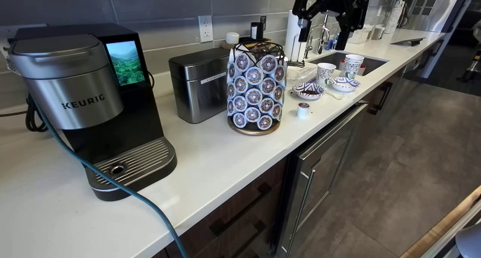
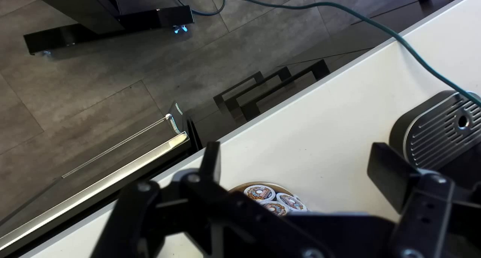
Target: Put the coffee pod on the rack
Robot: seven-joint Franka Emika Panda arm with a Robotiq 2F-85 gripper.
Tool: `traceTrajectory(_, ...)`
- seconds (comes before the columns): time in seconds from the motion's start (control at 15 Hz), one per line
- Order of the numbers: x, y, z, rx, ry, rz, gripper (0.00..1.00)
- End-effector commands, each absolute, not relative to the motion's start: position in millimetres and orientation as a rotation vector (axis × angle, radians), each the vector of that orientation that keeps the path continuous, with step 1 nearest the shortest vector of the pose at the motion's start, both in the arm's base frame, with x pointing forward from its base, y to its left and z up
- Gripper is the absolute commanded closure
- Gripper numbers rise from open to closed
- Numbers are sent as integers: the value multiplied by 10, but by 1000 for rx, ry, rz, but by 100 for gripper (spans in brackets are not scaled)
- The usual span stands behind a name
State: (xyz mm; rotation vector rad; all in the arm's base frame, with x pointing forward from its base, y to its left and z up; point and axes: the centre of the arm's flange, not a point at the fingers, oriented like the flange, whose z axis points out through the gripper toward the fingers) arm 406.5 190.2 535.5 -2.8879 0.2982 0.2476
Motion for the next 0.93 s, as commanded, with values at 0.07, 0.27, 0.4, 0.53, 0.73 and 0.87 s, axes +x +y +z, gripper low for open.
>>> traceTrajectory(0.07,4065,1902,5355,-2888,298,248,0)
traceTrajectory(0.27,3977,1728,5351,-2920,364,214,0)
traceTrajectory(0.4,3910,1539,5363,-2977,309,132,0)
traceTrajectory(0.53,3876,1368,5363,-3050,224,55,0)
traceTrajectory(0.73,3822,1193,5311,-3112,13,-59,0)
traceTrajectory(0.87,3790,1093,5234,-3093,-136,-138,0)
